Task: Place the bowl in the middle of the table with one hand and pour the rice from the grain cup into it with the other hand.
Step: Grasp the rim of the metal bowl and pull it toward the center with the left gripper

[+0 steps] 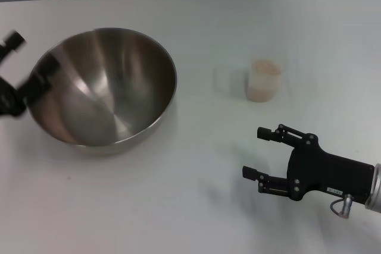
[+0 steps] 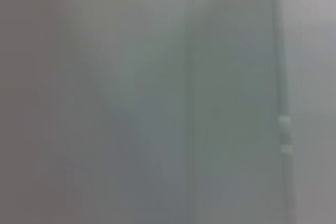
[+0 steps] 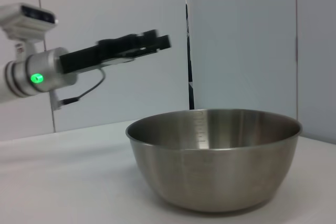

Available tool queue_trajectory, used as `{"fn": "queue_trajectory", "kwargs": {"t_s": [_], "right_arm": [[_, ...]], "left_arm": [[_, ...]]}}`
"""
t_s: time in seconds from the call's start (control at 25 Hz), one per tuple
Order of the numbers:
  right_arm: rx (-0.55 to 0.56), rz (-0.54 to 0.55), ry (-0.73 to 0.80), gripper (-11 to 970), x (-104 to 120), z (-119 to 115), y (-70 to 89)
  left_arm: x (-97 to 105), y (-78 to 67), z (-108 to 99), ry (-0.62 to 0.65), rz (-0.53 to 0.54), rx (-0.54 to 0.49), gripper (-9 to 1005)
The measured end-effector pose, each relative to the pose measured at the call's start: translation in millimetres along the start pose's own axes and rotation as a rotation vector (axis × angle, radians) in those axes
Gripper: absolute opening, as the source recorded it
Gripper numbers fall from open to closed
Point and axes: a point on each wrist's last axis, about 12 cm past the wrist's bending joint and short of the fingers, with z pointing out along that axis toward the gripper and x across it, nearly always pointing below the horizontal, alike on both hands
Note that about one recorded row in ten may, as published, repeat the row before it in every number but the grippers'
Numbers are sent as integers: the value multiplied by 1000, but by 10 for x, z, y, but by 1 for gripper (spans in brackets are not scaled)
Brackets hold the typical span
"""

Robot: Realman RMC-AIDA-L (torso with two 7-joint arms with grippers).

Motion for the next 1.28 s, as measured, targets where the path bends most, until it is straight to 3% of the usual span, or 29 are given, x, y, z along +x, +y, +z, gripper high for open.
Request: {"fn": "queue_trajectory", "kwargs": {"t_s": [0.04,0.08,0.16,0.36,0.88,1.16,1.28], "right_arm": [[3,-7,-3,819,2,-1,4],[3,-7,-3,819,2,-1,4],[6,-10,-5,818,1,-1,3],[5,-16,-8,817,-16,20,-17],[4,-25,-8,819,-37,60,-49],[4,-28,-9,818,-45,70,-58],[4,-28,-10,818,-46,71,-60]], "left_arm": [[-23,133,80,-3,5,-75,788],[-23,133,80,-3,5,-75,788],[-39,310,196,10,-6,-168,787],[-27,449,346,60,-6,-221,784],[-30,523,437,106,-12,-228,778],[-215,779,628,356,-92,-194,774],[-274,805,659,422,-91,-181,773]]}}
